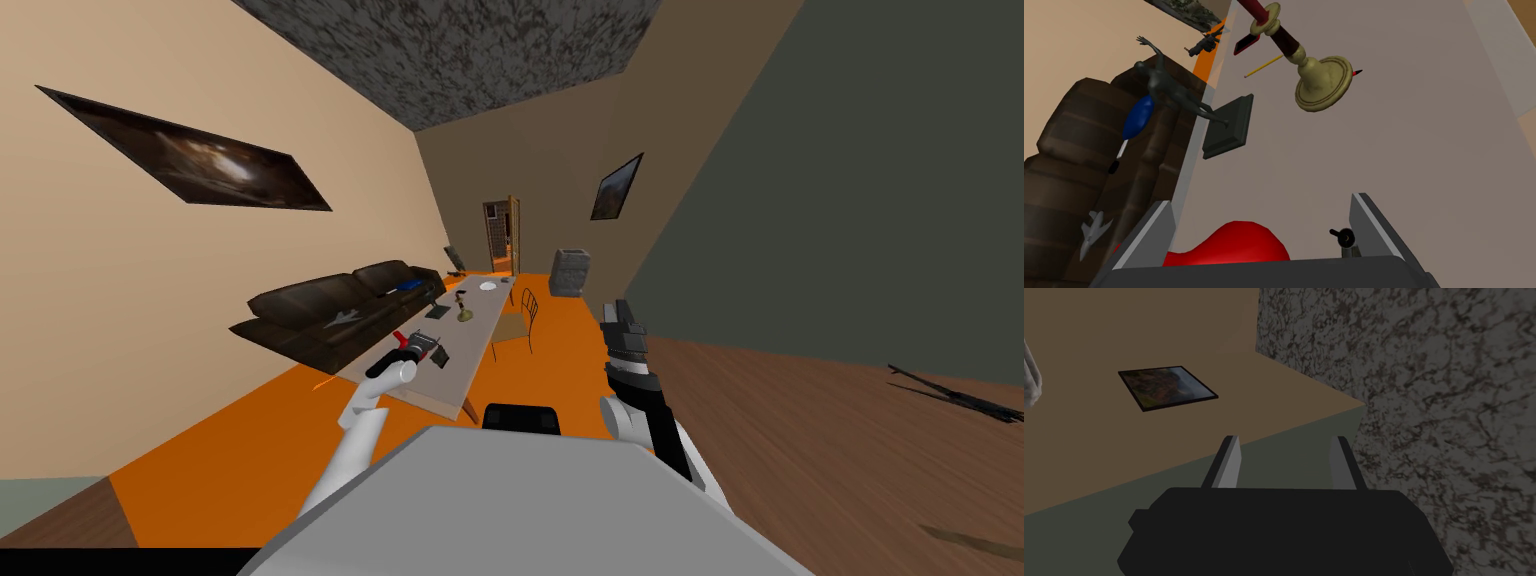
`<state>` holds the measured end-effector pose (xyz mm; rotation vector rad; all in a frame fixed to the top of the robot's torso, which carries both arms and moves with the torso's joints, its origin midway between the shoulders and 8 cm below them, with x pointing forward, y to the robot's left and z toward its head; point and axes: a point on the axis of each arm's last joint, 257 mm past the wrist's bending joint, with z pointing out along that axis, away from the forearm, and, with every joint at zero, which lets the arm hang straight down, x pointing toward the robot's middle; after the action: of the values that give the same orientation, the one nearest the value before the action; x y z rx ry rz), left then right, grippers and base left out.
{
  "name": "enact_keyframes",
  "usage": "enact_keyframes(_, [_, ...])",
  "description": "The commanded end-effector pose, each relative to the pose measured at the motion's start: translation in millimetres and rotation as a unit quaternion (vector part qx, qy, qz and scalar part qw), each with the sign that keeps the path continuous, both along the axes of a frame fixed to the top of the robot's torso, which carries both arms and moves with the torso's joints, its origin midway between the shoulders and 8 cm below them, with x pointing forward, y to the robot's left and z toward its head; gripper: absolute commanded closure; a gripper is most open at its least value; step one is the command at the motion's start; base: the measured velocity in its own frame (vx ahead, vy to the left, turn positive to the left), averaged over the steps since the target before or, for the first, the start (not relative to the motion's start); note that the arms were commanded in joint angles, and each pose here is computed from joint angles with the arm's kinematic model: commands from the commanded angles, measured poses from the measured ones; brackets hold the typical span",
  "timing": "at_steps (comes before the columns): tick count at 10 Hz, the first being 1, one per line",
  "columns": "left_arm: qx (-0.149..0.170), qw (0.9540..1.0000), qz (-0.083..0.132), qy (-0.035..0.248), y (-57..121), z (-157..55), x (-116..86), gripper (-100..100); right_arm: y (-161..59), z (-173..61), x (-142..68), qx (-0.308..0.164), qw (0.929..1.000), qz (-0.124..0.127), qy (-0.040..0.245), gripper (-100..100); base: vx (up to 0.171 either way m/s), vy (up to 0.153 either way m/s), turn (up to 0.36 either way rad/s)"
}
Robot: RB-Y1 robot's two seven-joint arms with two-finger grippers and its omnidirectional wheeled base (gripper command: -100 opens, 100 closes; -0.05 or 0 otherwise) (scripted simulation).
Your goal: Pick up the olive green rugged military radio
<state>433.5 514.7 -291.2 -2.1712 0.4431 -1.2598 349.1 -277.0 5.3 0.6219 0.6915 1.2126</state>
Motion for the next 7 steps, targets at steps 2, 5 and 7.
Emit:
enact_keyframes(2, [-0.046,0.9981,0.025,0.031,14.5,-26.2,-15.9,-100,0.0,0.0,0.0,0.0,1.0,0.0,0.0,0,0.01,0.022,-0.104])
enact_keyframes(5, [-0.08,0.994,0.04,0.062,21.4,-48.4,-30.7,-100,0.0,0.0,0.0,0.0,1.0,0.0,0.0,0,0.016,0.022,-0.089])
enact_keyframes(7, [-0.11,0.9888,0.056,0.085,28.6,-65.7,-44.9,-100,0.0,0.0,0.0,0.0,1.0,0.0,0.0,0,0.025,0.021,-0.086])
